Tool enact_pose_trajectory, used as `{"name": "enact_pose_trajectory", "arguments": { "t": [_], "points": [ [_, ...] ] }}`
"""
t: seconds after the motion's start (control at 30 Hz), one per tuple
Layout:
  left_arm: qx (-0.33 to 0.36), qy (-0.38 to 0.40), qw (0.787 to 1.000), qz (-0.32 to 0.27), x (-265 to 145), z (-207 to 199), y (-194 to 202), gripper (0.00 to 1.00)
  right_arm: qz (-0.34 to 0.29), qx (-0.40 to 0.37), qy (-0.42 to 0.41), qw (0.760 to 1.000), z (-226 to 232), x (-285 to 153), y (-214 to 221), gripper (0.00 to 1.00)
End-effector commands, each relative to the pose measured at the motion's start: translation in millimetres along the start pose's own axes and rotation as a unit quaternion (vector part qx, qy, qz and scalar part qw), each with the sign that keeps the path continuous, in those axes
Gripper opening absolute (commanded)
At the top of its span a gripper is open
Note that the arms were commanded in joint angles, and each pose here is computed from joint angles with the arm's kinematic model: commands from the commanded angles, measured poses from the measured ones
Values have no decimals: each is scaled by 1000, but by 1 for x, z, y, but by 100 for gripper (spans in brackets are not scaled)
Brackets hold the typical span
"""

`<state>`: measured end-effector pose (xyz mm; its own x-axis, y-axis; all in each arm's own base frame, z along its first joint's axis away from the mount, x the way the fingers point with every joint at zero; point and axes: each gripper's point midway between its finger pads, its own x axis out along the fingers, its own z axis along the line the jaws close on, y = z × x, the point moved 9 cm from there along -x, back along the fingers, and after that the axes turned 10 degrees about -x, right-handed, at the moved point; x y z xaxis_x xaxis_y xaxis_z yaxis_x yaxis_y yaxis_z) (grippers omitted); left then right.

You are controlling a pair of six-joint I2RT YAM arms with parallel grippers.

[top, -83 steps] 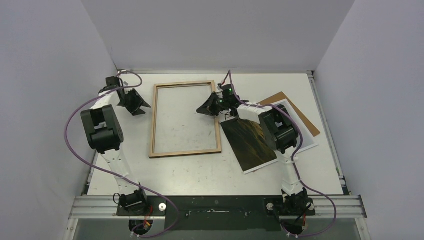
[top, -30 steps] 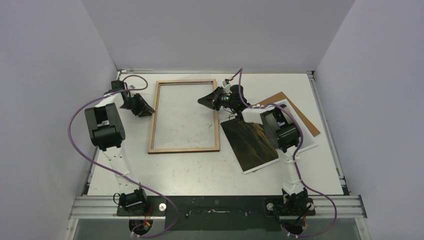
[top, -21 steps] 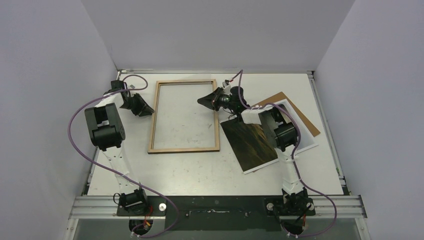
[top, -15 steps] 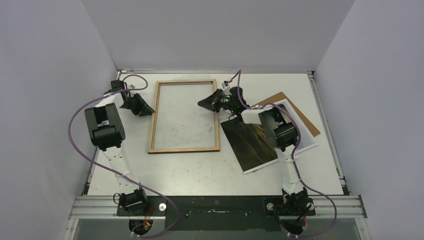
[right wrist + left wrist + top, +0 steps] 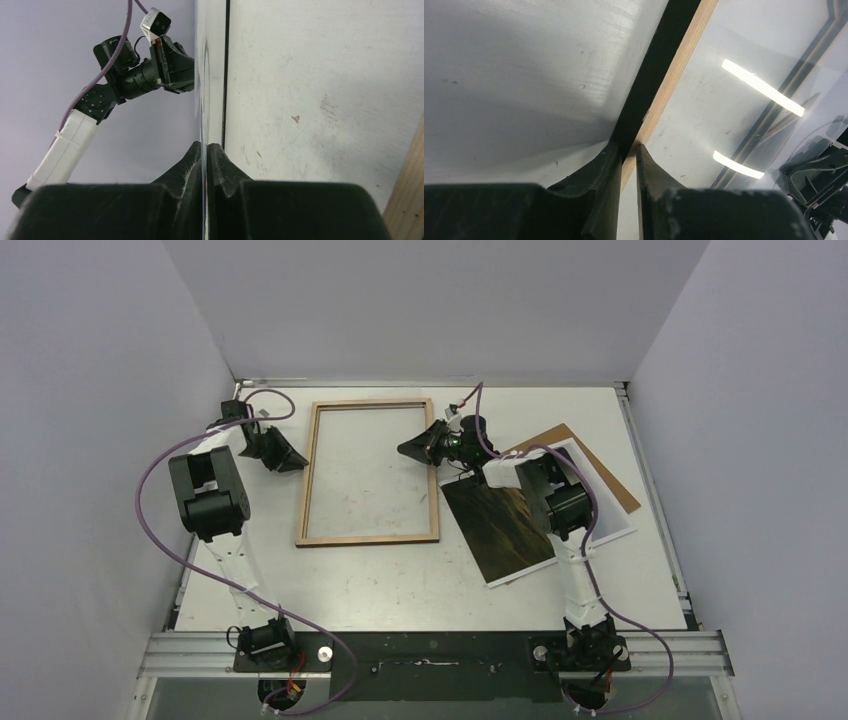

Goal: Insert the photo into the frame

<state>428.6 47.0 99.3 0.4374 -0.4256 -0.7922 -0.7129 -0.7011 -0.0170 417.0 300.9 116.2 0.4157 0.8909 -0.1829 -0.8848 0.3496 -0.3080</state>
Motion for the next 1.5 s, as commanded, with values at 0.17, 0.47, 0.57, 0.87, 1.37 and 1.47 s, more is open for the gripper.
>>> {"name": "enact_pose_trajectory", "arguments": {
  "t": [0.17, 0.47, 0.57, 0.87, 1.37, 1.47],
  "points": [
    [-5, -31, 999, 13, 14, 12, 3, 0, -30, -22, -93, 995, 33, 4, -8, 0],
    [-4, -32, 999, 14, 15, 13, 3, 0, -20, -35, -62, 997, 25, 5, -4, 0],
    [-5, -31, 999, 15, 16, 14, 3, 0, -15, -35, -54, 998, 18, 7, -2, 0],
    [-6, -30, 999, 19, 17, 14, 4, 0, 0, -58, -31, 998, 7, 12, 1, 0],
    [-9, -26, 999, 25, 19, 13, 6, 0, 1, -42, -34, 999, 3, 17, 11, 0],
    [-10, -26, 999, 25, 20, 13, 5, 0, 6, -41, -28, 999, 0, 17, 15, 0]
  ]
}}
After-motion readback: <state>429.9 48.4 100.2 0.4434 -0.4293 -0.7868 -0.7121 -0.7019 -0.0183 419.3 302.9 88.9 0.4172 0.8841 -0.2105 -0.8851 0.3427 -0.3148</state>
